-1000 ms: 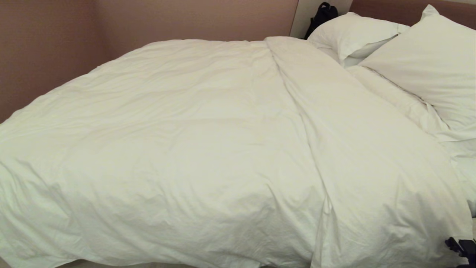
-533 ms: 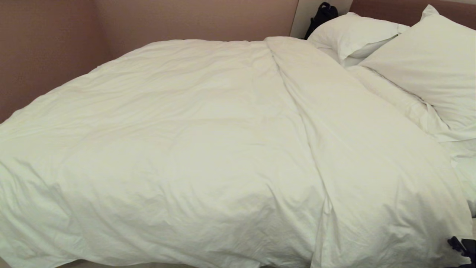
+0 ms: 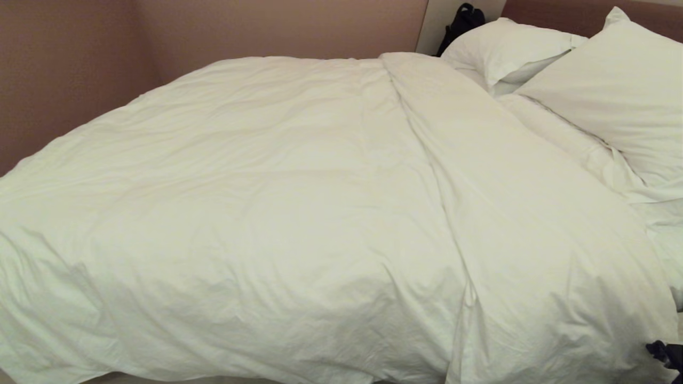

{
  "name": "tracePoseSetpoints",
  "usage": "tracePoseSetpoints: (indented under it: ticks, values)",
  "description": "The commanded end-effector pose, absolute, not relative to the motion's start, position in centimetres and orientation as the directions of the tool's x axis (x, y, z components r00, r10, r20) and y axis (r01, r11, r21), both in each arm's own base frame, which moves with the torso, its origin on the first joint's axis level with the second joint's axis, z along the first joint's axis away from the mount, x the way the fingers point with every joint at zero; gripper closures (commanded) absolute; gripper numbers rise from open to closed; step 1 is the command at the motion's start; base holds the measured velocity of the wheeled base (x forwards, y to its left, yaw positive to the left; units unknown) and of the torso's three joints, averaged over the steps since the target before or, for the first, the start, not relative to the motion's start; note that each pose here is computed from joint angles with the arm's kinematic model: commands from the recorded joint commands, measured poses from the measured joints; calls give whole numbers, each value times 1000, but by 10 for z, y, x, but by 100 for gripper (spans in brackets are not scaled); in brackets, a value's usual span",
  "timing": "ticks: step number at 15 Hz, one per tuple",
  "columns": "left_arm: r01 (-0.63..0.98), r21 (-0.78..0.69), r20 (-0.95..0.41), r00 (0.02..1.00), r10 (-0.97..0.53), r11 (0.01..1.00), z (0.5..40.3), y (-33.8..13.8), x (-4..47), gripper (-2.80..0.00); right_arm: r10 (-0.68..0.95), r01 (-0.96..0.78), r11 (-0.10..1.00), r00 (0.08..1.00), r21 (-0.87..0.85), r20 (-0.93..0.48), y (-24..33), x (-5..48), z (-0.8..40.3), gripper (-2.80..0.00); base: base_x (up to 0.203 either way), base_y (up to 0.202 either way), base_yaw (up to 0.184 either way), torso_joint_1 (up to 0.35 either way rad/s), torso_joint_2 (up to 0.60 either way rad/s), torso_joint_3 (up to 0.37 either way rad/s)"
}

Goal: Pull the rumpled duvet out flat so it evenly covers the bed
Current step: Flatten the corners of the folded blanket

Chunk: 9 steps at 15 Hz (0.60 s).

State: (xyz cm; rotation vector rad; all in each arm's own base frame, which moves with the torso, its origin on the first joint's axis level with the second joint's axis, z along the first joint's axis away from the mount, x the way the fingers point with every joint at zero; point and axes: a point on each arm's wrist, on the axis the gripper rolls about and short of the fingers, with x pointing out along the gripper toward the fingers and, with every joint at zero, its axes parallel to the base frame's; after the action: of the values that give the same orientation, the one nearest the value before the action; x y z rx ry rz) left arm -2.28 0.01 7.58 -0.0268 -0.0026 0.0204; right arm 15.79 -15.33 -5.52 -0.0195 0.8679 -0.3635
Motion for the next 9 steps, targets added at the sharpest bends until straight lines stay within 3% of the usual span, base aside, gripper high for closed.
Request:
tracePoseSetpoints:
  ticks: [1, 9]
  values:
    - [-21, -28, 3, 1000, 21, 999, 76, 0, -23, 0, -186, 197, 978, 674, -69, -715, -154, 155, -60, -280, 0, 0, 0, 0, 0, 0]
    - [-21, -28, 3, 1000, 21, 999, 76, 0, -23, 0, -110, 114, 993, 674, -44, -731, -156, 147, -77, -280, 0, 0, 0, 0, 0, 0]
